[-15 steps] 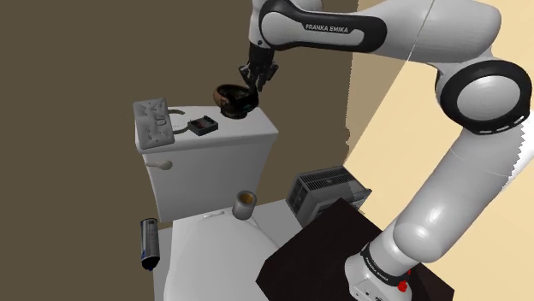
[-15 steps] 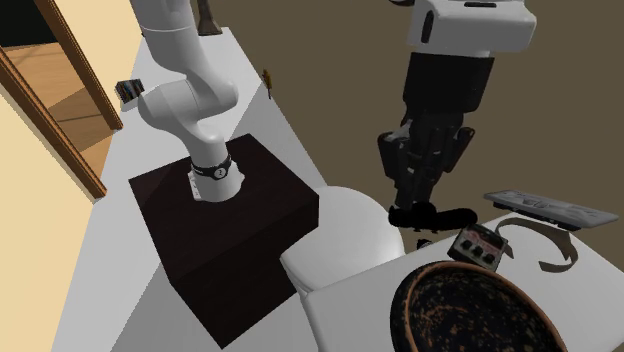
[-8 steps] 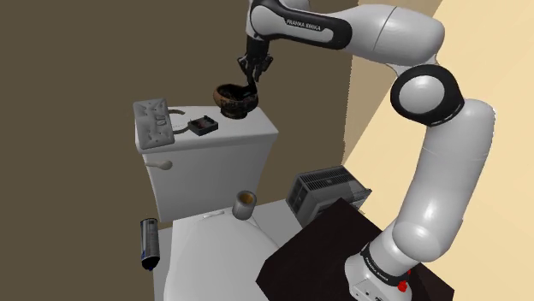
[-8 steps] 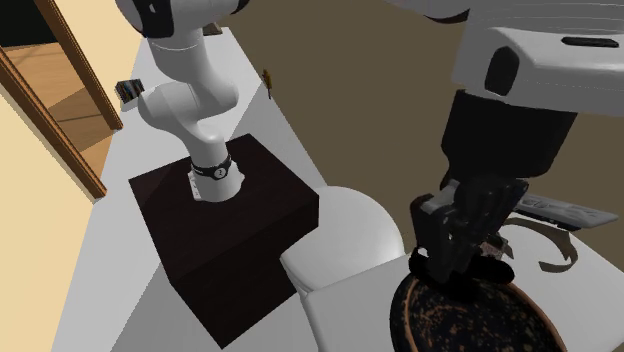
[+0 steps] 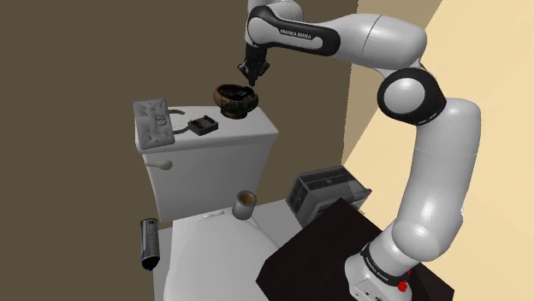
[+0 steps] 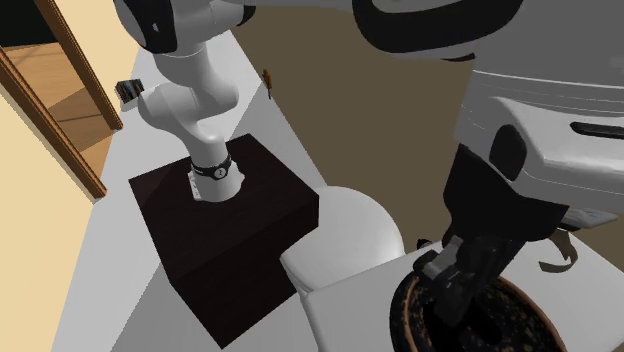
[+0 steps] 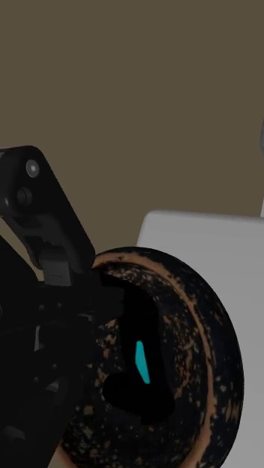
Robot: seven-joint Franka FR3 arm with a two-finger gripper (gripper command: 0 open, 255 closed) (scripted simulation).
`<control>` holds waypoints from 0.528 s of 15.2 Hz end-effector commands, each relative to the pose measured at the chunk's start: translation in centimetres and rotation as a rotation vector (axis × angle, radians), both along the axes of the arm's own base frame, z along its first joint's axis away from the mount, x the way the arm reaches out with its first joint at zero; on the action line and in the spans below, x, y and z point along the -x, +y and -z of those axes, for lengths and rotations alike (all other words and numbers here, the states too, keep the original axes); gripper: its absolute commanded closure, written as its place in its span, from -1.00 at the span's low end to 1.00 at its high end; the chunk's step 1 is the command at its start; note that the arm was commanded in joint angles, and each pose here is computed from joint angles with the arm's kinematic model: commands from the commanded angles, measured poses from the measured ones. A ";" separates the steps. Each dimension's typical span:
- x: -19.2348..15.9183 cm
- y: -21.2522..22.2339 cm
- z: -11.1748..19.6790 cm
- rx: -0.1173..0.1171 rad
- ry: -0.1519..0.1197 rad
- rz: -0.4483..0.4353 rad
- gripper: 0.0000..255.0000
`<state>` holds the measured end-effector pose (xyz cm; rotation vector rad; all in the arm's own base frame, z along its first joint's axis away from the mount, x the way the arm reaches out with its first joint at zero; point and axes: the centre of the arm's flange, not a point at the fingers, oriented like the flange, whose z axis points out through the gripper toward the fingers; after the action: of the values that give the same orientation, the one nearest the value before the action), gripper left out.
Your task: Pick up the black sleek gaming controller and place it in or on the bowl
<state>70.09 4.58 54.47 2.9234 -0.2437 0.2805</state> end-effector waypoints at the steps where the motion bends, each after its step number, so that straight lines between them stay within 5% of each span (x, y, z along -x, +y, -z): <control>1: 0.0 0.0 0.0 0.000 0.000 0.000 -1.00; 2: 4.8 0.7 1.3 -0.026 -0.285 0.169 -1.00; 3: 2.3 -0.8 0.3 0.044 -0.017 0.038 -1.00; 4: 2.3 -0.8 0.3 0.044 -0.017 0.038 -1.00; 5: 6.9 0.2 2.1 0.000 -0.321 0.190 -1.00; 6: 4.6 -1.2 1.7 0.080 -0.035 0.072 -1.00; 7: 4.6 -1.2 1.7 0.080 -0.035 0.072 -1.00; 8: 7.0 -1.4 2.2 -0.050 -0.269 0.180 -1.00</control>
<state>63.76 3.01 51.62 2.8345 -0.4146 0.3428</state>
